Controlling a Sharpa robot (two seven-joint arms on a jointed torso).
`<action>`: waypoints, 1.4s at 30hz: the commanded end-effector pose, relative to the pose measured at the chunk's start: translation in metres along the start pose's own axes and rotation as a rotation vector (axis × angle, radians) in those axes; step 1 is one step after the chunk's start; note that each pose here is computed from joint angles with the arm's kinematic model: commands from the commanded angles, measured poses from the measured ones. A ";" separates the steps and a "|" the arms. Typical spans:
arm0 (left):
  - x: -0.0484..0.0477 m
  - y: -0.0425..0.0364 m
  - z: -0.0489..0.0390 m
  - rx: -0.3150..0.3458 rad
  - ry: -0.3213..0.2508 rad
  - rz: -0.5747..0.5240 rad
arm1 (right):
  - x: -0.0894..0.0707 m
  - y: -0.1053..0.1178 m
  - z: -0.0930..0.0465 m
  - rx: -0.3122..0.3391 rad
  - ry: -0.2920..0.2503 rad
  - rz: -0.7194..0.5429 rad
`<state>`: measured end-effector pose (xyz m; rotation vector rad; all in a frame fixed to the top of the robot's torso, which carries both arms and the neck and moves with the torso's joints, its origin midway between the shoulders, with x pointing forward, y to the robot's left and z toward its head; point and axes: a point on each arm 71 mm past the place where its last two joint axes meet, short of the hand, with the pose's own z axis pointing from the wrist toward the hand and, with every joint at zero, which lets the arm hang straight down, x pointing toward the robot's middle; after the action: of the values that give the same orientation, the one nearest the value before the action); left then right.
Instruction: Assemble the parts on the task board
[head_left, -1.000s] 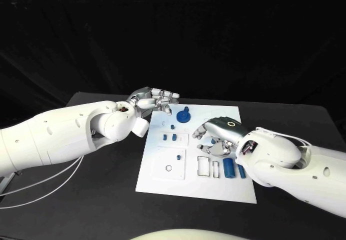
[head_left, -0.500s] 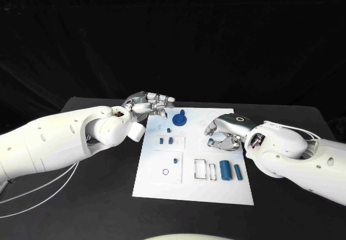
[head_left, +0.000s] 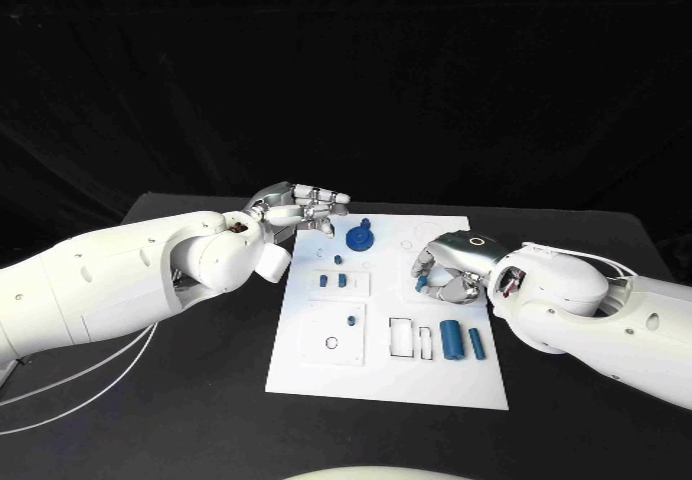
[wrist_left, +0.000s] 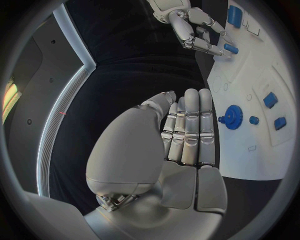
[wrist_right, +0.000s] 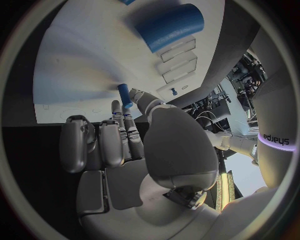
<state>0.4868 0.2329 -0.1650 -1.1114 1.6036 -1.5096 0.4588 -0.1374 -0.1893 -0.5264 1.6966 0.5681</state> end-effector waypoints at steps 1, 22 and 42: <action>0.0019 -0.0012 0.0000 0.008 0.015 0.000 | 0.003 -0.001 0.001 0.009 0.035 -0.029; 0.0019 -0.0012 -0.0004 0.006 0.024 -0.002 | 0.004 0.005 0.003 -0.007 0.020 0.005; 0.0018 -0.0011 -0.0006 0.005 0.025 -0.002 | 0.003 0.006 0.004 0.001 -0.002 0.014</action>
<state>0.4864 0.2341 -0.1650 -1.1096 1.6076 -1.5119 0.4591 -0.1324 -0.1929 -0.5123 1.7070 0.5667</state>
